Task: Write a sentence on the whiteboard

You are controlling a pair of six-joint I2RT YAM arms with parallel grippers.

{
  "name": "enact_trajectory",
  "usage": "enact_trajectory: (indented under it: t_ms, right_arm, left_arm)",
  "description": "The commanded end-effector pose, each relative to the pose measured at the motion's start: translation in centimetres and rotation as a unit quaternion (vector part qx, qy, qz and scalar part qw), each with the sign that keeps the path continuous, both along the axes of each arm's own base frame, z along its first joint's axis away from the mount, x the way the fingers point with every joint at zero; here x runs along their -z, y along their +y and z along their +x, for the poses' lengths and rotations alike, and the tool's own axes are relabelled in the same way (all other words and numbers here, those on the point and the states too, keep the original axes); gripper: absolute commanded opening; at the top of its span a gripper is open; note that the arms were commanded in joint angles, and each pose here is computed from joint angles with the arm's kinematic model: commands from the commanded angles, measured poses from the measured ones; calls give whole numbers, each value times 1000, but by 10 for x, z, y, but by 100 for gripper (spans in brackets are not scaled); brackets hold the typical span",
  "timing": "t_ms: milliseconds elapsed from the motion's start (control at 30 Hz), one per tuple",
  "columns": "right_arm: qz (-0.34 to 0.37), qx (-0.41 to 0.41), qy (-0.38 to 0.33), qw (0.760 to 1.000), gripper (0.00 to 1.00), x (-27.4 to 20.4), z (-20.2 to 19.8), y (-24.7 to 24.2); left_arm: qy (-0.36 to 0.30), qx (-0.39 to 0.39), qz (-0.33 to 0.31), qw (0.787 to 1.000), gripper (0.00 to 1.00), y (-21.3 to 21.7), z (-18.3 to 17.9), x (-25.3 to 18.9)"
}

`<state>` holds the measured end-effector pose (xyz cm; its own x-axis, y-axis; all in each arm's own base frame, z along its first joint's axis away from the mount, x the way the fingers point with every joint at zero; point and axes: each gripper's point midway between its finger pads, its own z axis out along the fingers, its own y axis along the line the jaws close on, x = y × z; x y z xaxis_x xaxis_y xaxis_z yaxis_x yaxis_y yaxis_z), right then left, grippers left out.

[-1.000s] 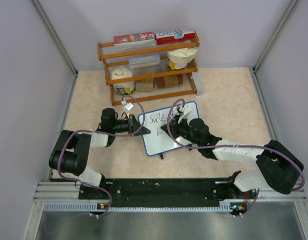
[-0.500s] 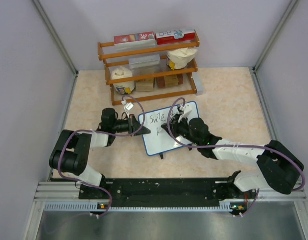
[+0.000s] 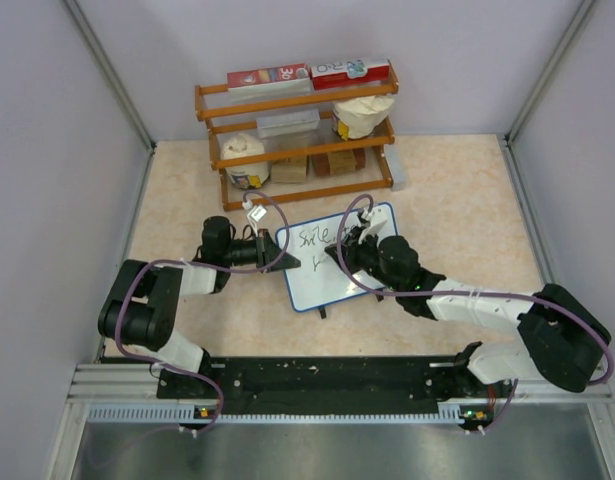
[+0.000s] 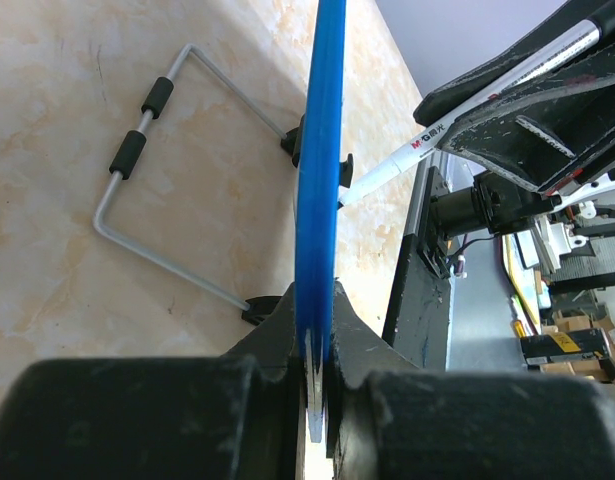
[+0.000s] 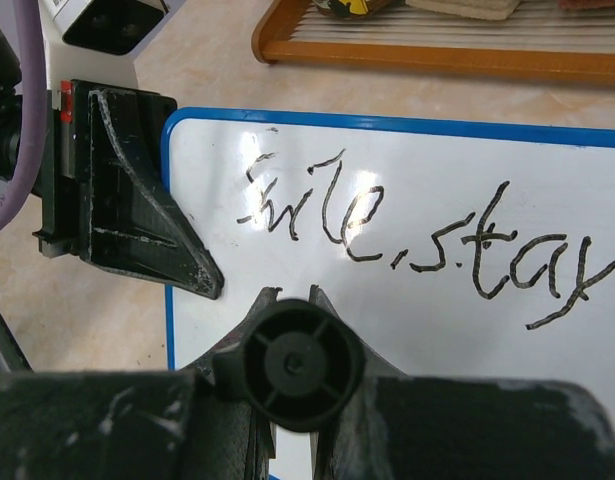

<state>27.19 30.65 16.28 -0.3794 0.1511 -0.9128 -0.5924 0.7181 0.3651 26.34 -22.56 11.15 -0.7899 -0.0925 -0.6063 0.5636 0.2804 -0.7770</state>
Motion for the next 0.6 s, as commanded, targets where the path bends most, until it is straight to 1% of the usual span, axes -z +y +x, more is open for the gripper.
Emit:
enact_trajectory:
  t_ms: [0,567]
  right_arm:
    - [-7,6,-5,1000,0,-3,0,-4]
    - [-11,-31,8,999,0,10,-12,3]
  left_arm:
    - [6,-30,27,999,0,5,8,20]
    - [4,-27,24,999,0,4,9,19]
